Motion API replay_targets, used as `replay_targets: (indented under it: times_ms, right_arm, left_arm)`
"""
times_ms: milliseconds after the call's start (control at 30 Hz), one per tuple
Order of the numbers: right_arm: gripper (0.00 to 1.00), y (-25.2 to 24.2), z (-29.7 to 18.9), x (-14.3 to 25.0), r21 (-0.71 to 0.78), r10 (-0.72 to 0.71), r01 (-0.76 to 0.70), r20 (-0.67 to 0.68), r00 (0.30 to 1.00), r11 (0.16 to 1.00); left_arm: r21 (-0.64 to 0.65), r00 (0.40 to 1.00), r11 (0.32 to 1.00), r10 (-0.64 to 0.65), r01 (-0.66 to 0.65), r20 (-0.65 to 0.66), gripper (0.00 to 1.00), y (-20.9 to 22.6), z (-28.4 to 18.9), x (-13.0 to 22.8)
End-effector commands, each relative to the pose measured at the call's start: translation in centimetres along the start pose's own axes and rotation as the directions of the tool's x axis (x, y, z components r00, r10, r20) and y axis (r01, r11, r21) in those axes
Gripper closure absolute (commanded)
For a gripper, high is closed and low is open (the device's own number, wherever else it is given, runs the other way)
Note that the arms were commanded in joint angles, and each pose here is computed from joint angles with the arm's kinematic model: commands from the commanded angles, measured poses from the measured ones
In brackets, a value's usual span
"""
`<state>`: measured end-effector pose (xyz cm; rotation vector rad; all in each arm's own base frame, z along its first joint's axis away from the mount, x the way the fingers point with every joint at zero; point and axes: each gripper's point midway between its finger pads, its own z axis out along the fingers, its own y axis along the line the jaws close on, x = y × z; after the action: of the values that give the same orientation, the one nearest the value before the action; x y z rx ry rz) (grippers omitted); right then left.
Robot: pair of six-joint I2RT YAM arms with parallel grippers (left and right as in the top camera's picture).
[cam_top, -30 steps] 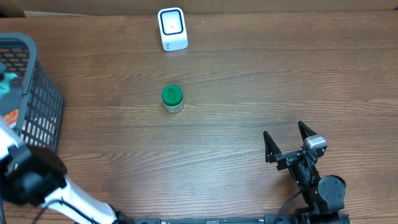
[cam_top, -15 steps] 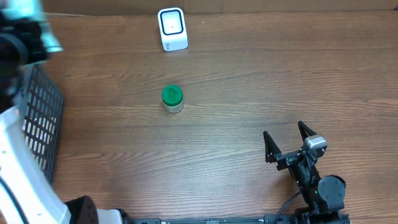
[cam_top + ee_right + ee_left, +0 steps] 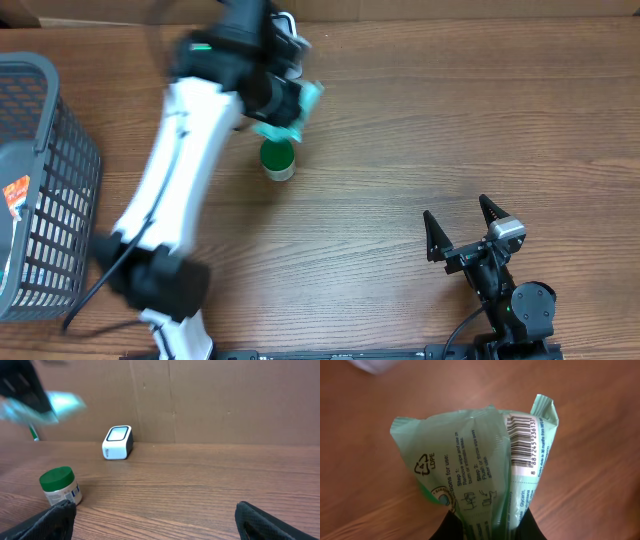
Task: Scan the item barcode
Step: 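Place the green packet on the table right of the jar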
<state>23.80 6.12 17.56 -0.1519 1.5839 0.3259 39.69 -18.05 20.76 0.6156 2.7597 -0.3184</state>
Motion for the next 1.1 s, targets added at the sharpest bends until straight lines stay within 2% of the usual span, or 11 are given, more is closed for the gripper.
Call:
replay_targets:
  times_ms: [0, 133, 333, 367, 467, 500, 633, 900, 1067]
  right_arm:
    - [0.0, 0.0, 0.0, 0.2, -0.001, -0.005, 0.005, 0.003, 1.0, 1.0]
    - [0.0, -0.1, 0.0, 0.2, -0.001, -0.005, 0.005, 0.003, 1.0, 1.0]
    - [0.0, 0.0, 0.0, 0.2, -0.001, -0.005, 0.005, 0.003, 1.0, 1.0]
    - [0.0, 0.0, 0.0, 0.2, -0.001, -0.005, 0.005, 0.003, 1.0, 1.0]
    - [0.0, 0.0, 0.0, 0.2, -0.001, -0.005, 0.005, 0.003, 1.0, 1.0]
    - [0.0, 0.0, 0.0, 0.2, -0.001, -0.005, 0.005, 0.003, 1.0, 1.0]
    - [0.0, 0.0, 0.0, 0.2, -0.001, -0.005, 0.005, 0.003, 1.0, 1.0]
    - [0.0, 0.0, 0.0, 0.2, -0.001, -0.005, 0.005, 0.003, 1.0, 1.0]
    - [0.0, 0.0, 0.0, 0.2, -0.001, -0.005, 0.005, 0.003, 1.0, 1.0]
  left_arm:
    - [0.028, 0.994, 0.999, 0.037, -0.034, -0.104, 0.96, -2.2, 4.4, 0.9]
    - [0.043, 0.983, 0.998, 0.044, -0.036, -0.178, 0.95, -4.3, 8.6, 1.5]
    - [0.042, 0.969, 0.999, 0.021, -0.011, -0.245, 0.94, -5.8, 11.4, 2.7]
    - [0.042, 0.968, 0.999, 0.02, -0.009, -0.251, 0.9, -6.0, 11.7, 2.8]
    - [0.044, 0.966, 0.999, 0.027, -0.017, -0.255, 0.63, -6.3, 11.9, 2.9]
    - [0.043, 0.967, 0.999, 0.028, -0.017, -0.253, 0.57, -6.3, 11.9, 2.9]
    - [0.041, 0.972, 0.999, 0.028, -0.018, -0.235, 0.42, -6.2, 12.0, 2.4]
    - [0.047, 0.979, 0.998, 0.043, -0.034, -0.2, 0.42, -6.3, 11.5, 1.4]
    - [0.051, 0.991, 0.996, 0.083, -0.079, -0.1, 0.43, -6.9, 8.3, -1.2]
